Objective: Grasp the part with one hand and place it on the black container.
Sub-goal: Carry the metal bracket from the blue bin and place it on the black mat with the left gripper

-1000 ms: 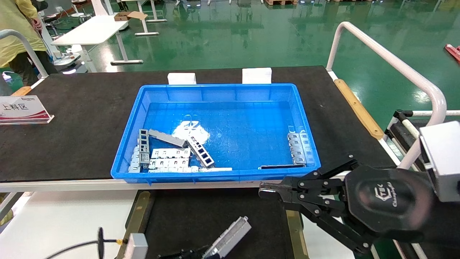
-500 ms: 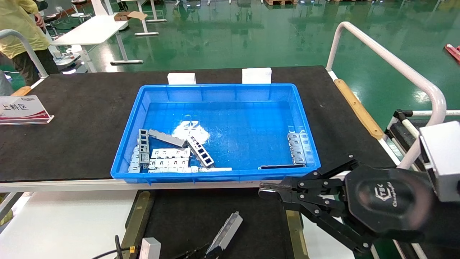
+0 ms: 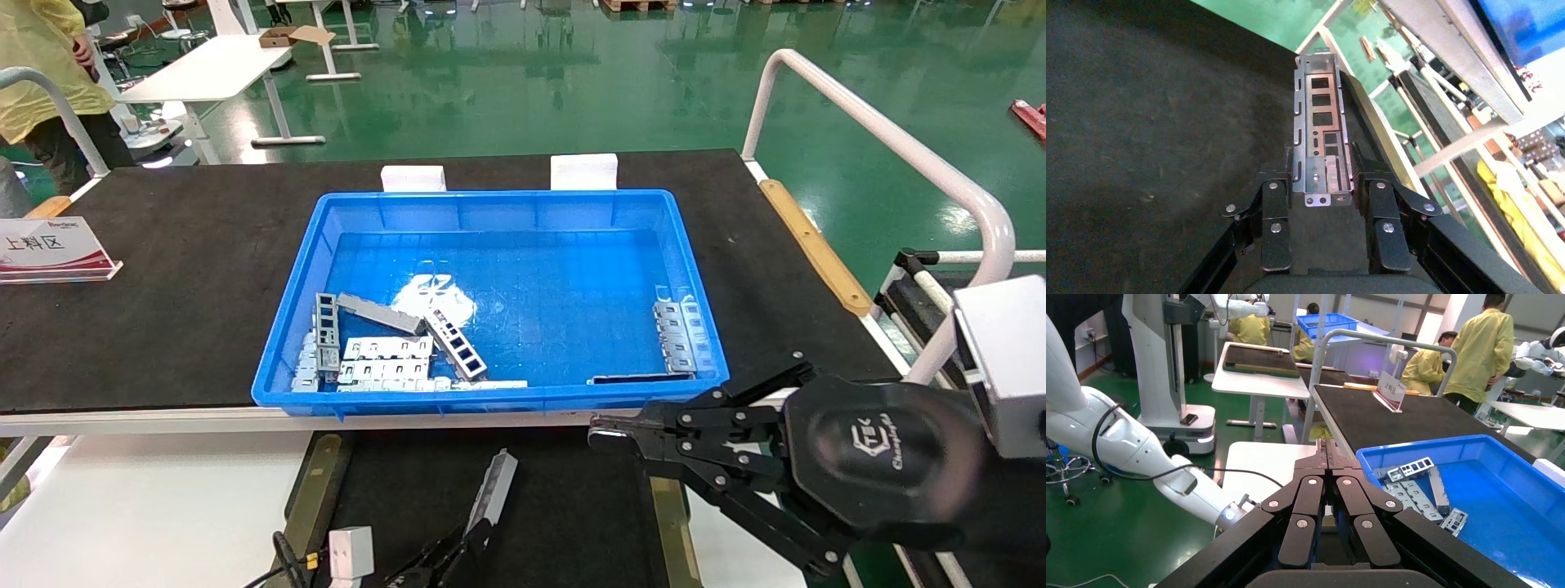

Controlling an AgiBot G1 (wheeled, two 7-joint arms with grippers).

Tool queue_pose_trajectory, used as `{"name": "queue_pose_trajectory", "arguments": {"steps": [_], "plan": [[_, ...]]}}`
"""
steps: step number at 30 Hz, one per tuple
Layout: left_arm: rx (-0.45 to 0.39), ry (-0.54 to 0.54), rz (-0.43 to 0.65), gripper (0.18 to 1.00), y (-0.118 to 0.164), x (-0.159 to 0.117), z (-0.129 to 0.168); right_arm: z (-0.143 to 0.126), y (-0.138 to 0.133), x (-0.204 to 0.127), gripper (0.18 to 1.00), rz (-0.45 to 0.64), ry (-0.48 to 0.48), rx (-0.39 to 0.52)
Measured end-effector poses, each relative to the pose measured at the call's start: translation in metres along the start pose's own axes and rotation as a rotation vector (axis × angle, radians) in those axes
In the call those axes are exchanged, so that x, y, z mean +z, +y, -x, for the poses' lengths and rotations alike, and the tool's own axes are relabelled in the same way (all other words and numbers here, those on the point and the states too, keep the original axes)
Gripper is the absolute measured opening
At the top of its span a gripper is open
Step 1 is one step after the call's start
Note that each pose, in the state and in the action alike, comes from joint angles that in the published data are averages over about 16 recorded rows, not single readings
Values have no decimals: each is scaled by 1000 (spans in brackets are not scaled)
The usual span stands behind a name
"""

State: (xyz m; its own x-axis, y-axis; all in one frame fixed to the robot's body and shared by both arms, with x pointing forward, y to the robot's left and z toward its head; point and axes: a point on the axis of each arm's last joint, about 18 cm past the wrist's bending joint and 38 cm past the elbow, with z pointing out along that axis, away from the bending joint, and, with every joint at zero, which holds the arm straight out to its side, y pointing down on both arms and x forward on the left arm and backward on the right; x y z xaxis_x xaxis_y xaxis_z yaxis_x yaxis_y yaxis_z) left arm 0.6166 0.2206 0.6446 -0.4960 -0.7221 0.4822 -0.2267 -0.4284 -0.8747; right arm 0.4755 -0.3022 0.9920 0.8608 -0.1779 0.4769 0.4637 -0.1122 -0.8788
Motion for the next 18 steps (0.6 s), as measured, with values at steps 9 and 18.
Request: {"name": "queue_pose_trajectory", "arguments": {"steps": [9,18], "plan": [[-76,-66,-44,365,7,21,2,0,0,0,191,0,0,0],[-128,-105,-76,365,8,35,3,0,0,0,191,0,0,0]]}}
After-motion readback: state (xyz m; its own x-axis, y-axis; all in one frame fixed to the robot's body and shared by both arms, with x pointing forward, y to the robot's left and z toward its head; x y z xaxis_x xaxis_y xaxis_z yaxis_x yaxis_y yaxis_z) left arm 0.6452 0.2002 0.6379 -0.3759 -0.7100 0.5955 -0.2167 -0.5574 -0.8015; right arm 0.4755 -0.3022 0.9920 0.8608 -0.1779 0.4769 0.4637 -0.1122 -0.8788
